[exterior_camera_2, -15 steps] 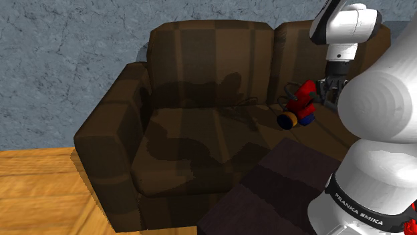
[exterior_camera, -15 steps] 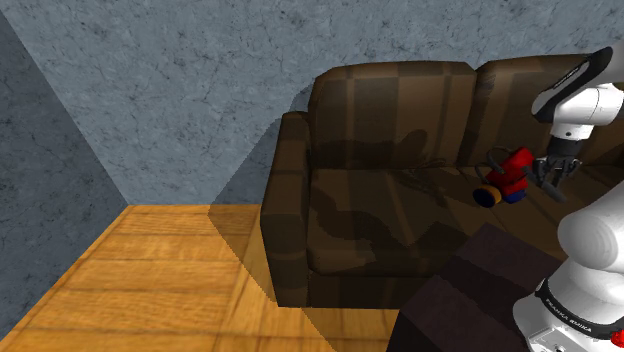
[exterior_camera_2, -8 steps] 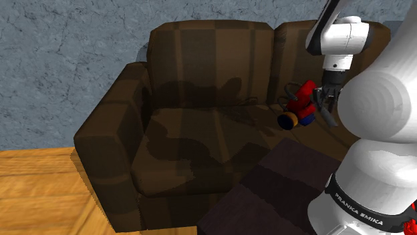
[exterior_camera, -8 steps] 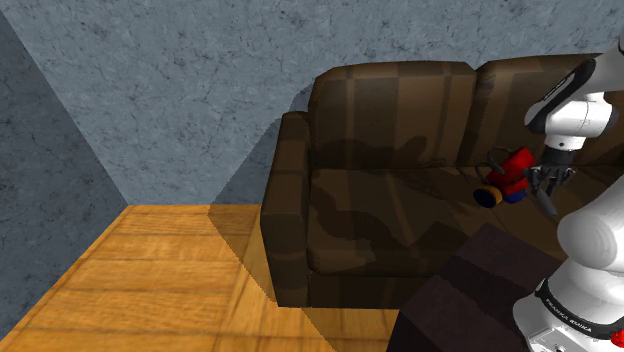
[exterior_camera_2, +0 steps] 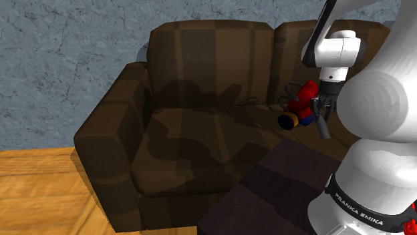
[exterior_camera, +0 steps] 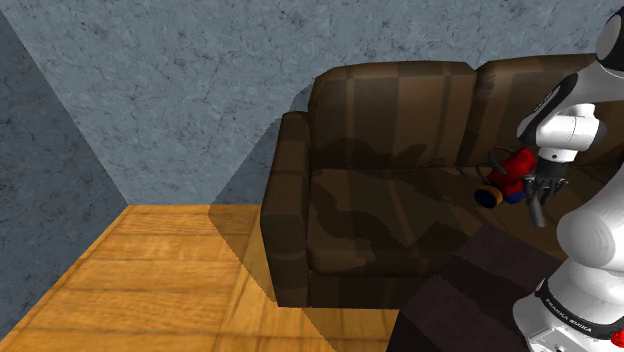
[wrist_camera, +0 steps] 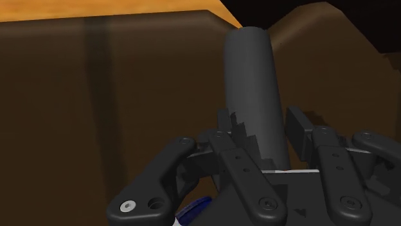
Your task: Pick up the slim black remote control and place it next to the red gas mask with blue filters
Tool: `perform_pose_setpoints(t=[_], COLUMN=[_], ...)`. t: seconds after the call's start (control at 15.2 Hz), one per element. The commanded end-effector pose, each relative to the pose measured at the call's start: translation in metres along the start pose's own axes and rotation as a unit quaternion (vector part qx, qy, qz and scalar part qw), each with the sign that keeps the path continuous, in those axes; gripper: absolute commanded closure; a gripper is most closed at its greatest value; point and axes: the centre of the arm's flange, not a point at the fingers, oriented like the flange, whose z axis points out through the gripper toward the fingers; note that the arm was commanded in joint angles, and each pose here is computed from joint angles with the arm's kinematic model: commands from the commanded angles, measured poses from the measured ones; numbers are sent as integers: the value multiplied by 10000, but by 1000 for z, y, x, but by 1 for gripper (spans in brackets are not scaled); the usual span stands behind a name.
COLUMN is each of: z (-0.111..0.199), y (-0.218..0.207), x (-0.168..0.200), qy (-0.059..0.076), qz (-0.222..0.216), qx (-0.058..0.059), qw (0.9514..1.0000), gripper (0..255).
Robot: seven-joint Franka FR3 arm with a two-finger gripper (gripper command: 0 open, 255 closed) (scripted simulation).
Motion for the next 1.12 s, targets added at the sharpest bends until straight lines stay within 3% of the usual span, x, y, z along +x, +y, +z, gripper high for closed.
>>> perform_pose_setpoints(t=[0.0,1.06], z=[10,93], y=[0,4], x=[4,22], qy=[3,3], qz=[1,1], qx=[-1,-1], qw=[10000,10000], gripper=[255,255])
